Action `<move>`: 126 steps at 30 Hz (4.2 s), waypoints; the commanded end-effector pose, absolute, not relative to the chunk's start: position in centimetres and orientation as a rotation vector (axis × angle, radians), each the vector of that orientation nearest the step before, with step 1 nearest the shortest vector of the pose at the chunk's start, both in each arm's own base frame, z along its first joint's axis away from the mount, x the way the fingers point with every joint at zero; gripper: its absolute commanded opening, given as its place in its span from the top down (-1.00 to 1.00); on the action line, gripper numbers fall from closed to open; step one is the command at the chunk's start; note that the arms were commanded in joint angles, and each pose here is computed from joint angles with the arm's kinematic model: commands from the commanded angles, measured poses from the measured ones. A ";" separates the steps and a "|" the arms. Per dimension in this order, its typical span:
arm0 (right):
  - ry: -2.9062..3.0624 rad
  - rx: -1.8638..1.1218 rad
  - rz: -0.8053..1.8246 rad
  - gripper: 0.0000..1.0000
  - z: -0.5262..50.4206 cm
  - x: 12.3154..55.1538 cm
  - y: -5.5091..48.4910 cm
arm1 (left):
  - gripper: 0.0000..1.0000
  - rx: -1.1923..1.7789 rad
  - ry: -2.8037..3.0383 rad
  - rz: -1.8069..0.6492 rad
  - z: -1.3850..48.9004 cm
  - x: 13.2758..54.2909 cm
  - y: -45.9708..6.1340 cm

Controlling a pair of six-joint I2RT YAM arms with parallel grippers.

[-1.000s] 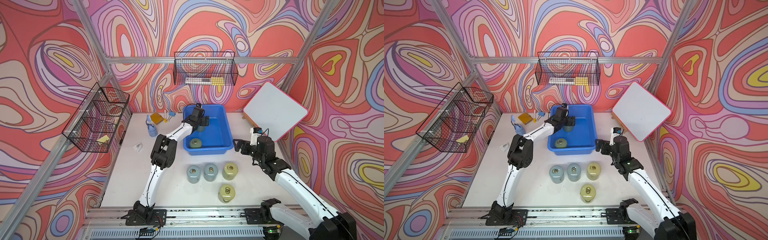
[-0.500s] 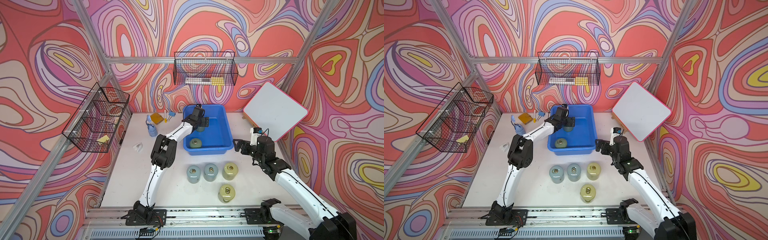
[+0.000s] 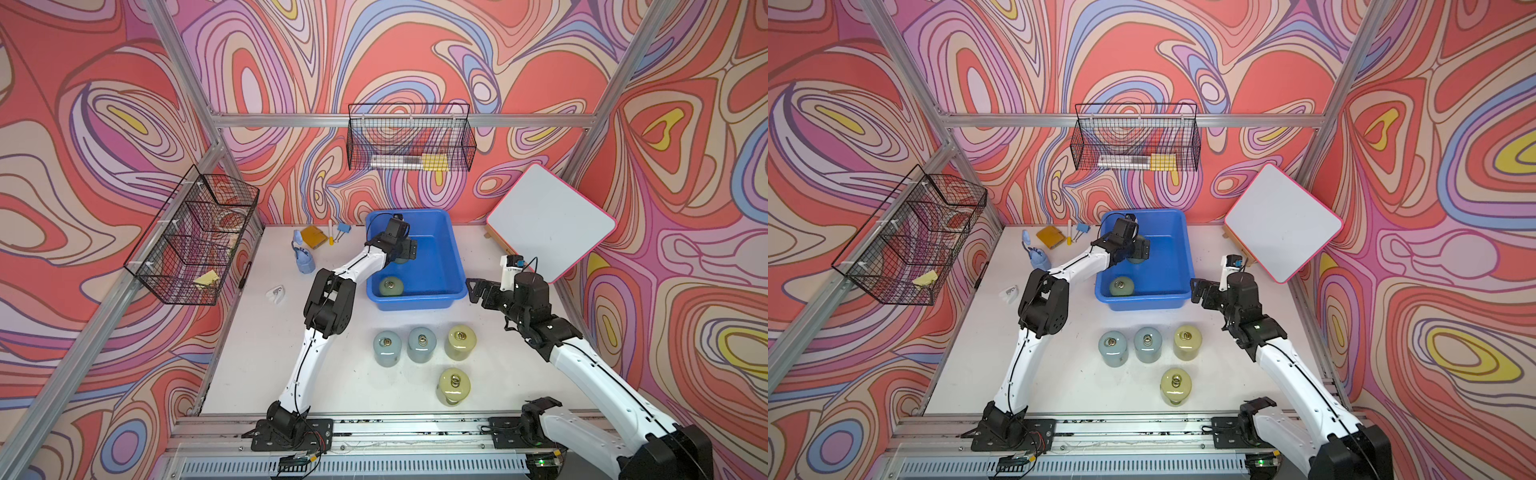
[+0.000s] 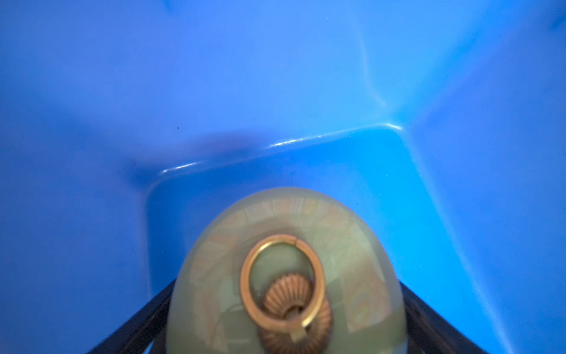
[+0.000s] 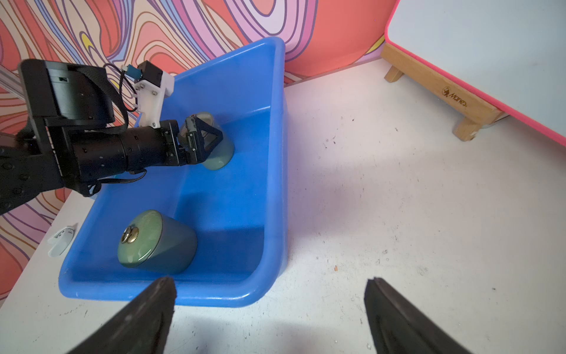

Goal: Take the tea canister out of the basket
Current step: Pick up the tea canister from the basket, then place the tea canister at the center of the board.

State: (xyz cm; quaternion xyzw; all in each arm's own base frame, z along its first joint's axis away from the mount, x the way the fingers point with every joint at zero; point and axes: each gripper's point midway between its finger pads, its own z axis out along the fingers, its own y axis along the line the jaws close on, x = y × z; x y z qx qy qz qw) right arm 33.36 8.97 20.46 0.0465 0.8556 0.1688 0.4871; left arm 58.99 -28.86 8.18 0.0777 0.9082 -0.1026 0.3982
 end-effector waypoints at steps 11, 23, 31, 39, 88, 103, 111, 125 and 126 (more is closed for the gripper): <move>2.069 0.109 0.402 -0.97 20.7 33.4 8.8 | -0.29 0.224 2.251 -0.311 9.6 59.8 -29.6; 2.071 0.112 0.400 -0.97 20.5 33.5 8.7 | 0.00 0.258 2.162 -0.330 16.1 59.5 -29.7; 2.070 0.118 0.395 -0.96 20.5 33.5 8.7 | 0.05 0.283 2.137 -0.323 20.8 57.9 -29.3; 2.074 0.119 0.390 -0.96 20.3 33.6 8.6 | 0.06 0.320 2.076 -0.307 26.1 55.8 -29.4; 2.169 -0.018 0.645 -0.96 20.8 35.0 13.4 | 0.19 0.605 2.108 -0.548 27.3 20.2 -23.7; 2.185 -0.026 0.641 -0.96 20.0 36.0 13.7 | 0.21 0.849 2.022 -0.641 22.3 13.7 -29.5; 2.181 -0.030 0.635 -0.97 20.1 35.9 13.6 | 0.24 0.837 2.027 -0.656 18.6 13.1 -30.9; 2.176 -0.034 0.628 -0.96 20.3 35.9 13.5 | 0.26 0.903 2.073 -0.653 12.9 11.8 -32.4; 2.175 -0.033 0.628 -0.97 20.3 35.8 13.6 | 0.26 0.905 2.072 -0.654 12.6 11.8 -32.4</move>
